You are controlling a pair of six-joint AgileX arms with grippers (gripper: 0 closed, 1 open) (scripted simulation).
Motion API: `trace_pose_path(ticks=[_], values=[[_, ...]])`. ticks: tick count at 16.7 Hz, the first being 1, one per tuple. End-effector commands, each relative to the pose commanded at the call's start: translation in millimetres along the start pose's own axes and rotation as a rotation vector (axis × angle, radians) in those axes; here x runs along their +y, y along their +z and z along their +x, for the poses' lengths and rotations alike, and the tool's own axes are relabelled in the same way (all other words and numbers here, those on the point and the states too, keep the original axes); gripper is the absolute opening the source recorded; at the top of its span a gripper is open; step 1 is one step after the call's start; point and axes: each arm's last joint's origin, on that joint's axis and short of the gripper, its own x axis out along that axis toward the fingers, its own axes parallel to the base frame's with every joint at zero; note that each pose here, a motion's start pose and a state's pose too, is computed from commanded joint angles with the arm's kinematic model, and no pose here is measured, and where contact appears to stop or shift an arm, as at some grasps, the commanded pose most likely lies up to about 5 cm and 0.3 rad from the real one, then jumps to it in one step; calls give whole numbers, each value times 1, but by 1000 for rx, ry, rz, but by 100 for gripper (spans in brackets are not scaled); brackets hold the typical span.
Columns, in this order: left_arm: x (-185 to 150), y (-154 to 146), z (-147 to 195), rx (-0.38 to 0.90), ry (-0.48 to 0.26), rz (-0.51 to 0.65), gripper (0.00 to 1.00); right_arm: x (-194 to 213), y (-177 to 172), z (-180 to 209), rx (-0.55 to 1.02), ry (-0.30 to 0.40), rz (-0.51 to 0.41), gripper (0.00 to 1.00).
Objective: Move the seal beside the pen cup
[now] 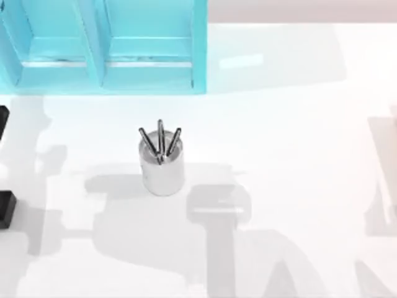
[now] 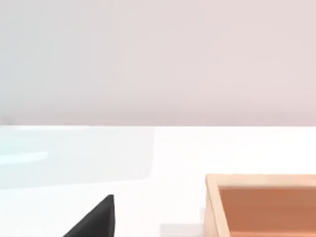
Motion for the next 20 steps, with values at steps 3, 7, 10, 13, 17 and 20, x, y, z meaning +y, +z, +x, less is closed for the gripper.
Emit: trace_pose_path(ticks=[3, 7, 10, 13, 17, 20], values=[[1, 2, 1, 11, -2, 0, 100, 0, 0, 0, 0, 0, 0, 100], [-1, 2, 6, 12, -2, 2, 100, 0, 0, 0, 0, 0, 0, 100], [0, 4, 32, 13, -2, 0, 100, 0, 0, 0, 0, 0, 0, 100], [1, 6, 70, -1, 0, 0, 100, 0, 0, 0, 0, 0, 0, 100], [0, 1, 100, 10, -1, 0, 100, 0, 0, 0, 0, 0, 0, 100], [0, 1, 101, 11, -2, 0, 100, 0, 0, 0, 0, 0, 0, 100]])
